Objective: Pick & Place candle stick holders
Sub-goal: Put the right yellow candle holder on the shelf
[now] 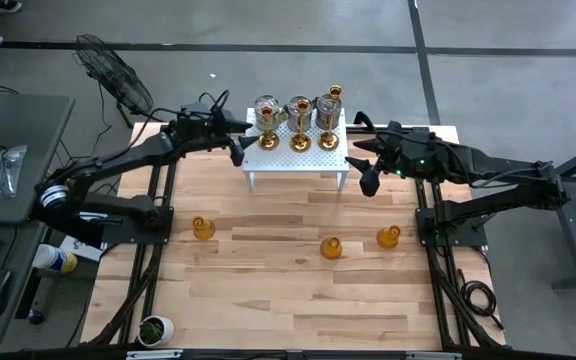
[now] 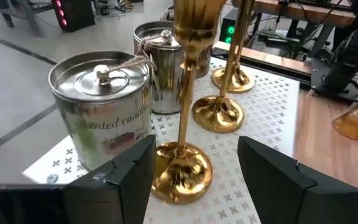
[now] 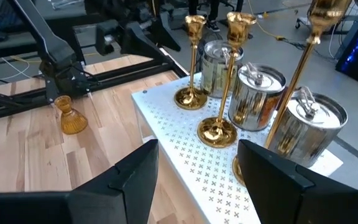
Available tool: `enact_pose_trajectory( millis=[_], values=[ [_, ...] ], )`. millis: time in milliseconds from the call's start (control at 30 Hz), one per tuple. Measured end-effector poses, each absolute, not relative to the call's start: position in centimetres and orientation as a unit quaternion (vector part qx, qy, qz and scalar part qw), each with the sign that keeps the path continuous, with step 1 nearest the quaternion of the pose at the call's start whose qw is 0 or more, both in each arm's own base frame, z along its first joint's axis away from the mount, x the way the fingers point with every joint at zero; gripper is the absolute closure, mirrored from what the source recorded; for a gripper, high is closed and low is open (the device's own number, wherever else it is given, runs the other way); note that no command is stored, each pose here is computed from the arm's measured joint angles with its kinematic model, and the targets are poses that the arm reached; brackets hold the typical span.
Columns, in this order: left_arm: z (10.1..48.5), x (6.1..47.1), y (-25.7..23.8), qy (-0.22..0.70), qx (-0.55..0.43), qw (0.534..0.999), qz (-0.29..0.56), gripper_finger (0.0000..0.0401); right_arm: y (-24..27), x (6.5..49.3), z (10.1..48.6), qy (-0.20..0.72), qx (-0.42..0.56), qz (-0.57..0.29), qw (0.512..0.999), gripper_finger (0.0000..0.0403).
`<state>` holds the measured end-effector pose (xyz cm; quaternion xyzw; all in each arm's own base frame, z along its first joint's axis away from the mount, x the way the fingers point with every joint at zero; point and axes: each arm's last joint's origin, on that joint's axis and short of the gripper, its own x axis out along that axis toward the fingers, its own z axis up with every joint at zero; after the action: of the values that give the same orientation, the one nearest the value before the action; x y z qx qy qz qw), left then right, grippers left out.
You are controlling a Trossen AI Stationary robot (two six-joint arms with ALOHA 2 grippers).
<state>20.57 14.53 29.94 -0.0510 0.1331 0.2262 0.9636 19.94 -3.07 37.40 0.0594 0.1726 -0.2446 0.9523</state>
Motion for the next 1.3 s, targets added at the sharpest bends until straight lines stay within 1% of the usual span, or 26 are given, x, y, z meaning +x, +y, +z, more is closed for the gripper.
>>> enact_pose_trajectory(
  millis=[167,400,533,667,833,1067,1167,1300],
  values=[
    [30.5,19.4,13.6,0.147,-0.058,0.961,0.225,0.0178,-3.1,19.8,37.2,0.182,0.072,-0.248,0.949,0.0192],
    [30.7,17.9,12.6,0.17,-0.094,0.955,0.226,0.0178,-3.0,19.6,36.8,0.194,0.108,-0.257,0.941,0.0192],
    [30.5,17.4,12.2,0.189,-0.111,0.949,0.227,0.0178,-3.0,19.2,36.0,0.224,0.149,-0.267,0.925,0.0192],
    [30.3,17.3,12.1,0.201,-0.116,0.946,0.227,0.0178,-2.7,18.6,35.1,0.268,0.216,-0.267,0.9,0.0192],
    [30.2,17.2,12.1,0.204,-0.118,0.945,0.228,0.0178,-2.3,17.5,33.7,0.34,0.317,-0.276,0.841,0.0192],
    [30.2,17.2,12.1,0.205,-0.118,0.943,0.232,0.0178,-1.7,15.7,32.4,0.413,0.45,-0.323,0.723,0.0192],
    [30.2,17.2,12.1,0.206,-0.118,0.943,0.233,0.0178,-1.6,15.1,32.1,0.43,0.487,-0.351,0.674,0.0192],
    [30.2,17.2,12.1,0.207,-0.119,0.943,0.233,0.0178,-1.4,14.3,31.8,0.442,0.505,-0.393,0.629,0.0192]
  ],
)
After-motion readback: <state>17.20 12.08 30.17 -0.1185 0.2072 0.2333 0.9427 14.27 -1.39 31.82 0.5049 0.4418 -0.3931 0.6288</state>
